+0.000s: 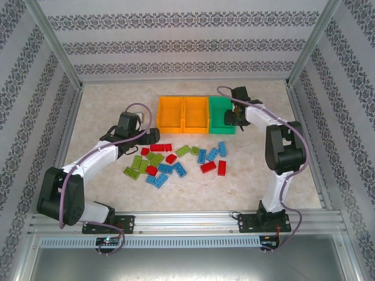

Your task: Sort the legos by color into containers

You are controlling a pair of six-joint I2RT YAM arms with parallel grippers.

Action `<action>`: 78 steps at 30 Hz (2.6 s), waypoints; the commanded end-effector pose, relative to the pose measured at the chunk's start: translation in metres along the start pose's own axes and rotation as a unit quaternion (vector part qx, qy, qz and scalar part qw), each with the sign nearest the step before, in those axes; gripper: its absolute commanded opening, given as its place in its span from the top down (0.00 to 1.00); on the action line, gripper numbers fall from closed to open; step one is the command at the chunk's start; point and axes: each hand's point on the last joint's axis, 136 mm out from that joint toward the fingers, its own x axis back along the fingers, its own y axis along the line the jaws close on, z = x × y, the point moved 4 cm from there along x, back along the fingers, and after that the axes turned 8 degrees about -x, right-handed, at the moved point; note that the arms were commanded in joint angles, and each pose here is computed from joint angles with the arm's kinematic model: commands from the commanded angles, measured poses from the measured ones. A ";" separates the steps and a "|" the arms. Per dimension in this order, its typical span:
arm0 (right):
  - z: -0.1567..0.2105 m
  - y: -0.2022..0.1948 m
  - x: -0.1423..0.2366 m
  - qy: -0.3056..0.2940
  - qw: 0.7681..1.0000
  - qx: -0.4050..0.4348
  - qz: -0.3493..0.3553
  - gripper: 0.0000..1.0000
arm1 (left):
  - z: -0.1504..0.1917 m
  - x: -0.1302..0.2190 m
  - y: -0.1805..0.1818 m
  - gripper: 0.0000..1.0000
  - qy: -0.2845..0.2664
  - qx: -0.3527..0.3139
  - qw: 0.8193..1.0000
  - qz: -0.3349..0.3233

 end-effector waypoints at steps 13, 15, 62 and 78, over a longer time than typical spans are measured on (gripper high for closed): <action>0.066 0.050 0.074 -0.032 0.996 0.057 -0.063 0.29 | 0.005 -0.004 -0.020 0.00 0.028 0.002 1.000 -0.015; 0.083 0.079 0.079 -0.022 0.990 0.091 -0.108 0.28 | 0.005 -0.004 -0.018 0.00 0.026 0.010 0.999 -0.020; 0.157 0.160 0.019 0.117 0.886 0.429 -0.131 0.55 | 0.023 0.014 0.003 0.00 0.018 0.019 0.997 -0.079; 0.100 0.178 0.069 0.025 0.920 0.317 -0.230 0.73 | 0.029 0.019 0.008 0.00 0.025 0.017 0.995 -0.095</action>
